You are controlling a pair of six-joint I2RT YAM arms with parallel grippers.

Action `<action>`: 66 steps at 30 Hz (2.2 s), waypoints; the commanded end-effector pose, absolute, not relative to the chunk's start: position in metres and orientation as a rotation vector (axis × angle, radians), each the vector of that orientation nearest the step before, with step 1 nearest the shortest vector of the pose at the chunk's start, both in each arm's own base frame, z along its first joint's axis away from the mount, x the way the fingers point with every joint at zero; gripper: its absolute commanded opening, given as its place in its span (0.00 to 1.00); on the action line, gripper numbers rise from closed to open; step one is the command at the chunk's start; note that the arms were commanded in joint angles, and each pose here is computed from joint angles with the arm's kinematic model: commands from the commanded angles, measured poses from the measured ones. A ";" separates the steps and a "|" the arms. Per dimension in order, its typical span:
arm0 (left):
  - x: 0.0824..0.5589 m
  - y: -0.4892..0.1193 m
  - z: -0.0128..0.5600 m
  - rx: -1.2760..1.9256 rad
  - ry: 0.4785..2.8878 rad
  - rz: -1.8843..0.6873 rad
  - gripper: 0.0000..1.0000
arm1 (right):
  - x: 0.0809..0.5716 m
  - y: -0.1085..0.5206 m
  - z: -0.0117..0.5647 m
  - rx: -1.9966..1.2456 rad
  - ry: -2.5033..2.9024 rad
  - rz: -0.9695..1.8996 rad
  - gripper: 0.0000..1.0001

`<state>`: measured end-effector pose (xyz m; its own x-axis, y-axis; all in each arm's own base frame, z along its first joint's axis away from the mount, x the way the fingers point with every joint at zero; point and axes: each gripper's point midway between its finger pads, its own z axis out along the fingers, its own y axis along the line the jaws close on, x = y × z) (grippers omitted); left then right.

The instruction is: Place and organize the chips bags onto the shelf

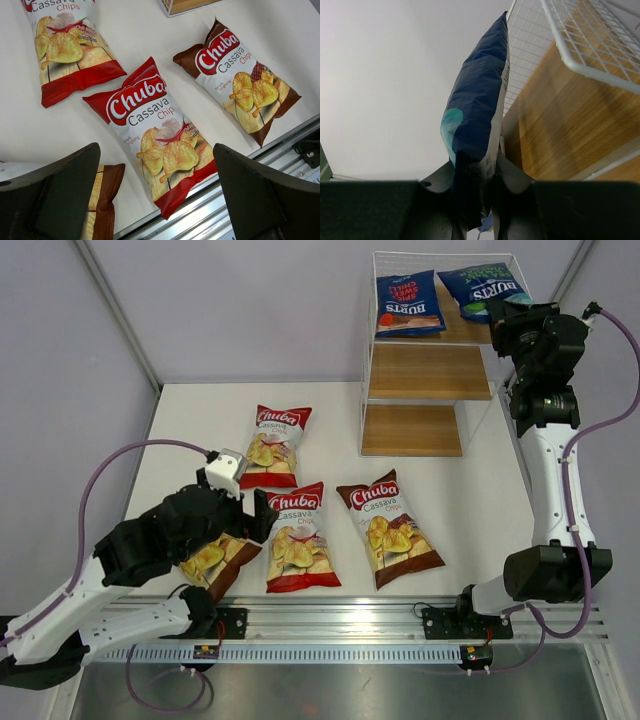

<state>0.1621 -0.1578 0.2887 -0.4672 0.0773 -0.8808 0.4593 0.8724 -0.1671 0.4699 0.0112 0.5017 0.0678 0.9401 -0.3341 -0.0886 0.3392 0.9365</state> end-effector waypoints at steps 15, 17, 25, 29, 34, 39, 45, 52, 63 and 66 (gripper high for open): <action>0.169 -0.169 0.282 0.401 1.963 -0.508 0.99 | 0.492 0.004 0.484 1.031 1.176 0.912 0.38; 0.170 -0.168 0.280 0.399 1.965 -0.502 0.99 | 0.491 0.008 0.469 1.061 1.264 0.866 0.40; 0.167 -0.168 0.278 0.403 1.968 -0.514 0.99 | 0.458 0.002 0.478 1.104 1.313 0.768 0.67; 0.166 -0.168 0.280 0.402 1.964 -0.528 0.99 | 0.452 0.005 0.465 1.129 1.419 0.718 0.69; 0.164 -0.168 0.280 0.405 1.959 -0.540 0.99 | 0.449 0.009 0.463 1.128 1.432 0.745 0.60; 0.163 -0.164 0.278 0.397 1.958 -0.535 0.99 | 0.459 0.012 0.455 1.129 1.434 0.767 0.35; 0.163 -0.161 0.276 0.393 1.956 -0.522 0.99 | 0.470 0.007 0.454 1.139 1.395 0.763 0.24; 0.163 -0.160 0.274 0.389 1.961 -0.516 0.99 | 0.490 0.004 0.454 1.113 1.436 0.796 0.24; 0.166 -0.160 0.276 0.372 1.962 -0.513 0.99 | 0.483 -0.015 0.456 1.081 1.445 0.753 0.55; 0.169 -0.160 0.274 0.346 1.973 -0.492 0.99 | 0.474 -0.015 0.463 1.070 1.437 0.757 0.62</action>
<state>0.1615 -0.1567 0.2669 -0.4475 0.0648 -0.8919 0.4709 0.8650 -0.1734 0.4907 -0.0158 0.4533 0.0655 0.9309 -0.3593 0.1951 0.3412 0.9195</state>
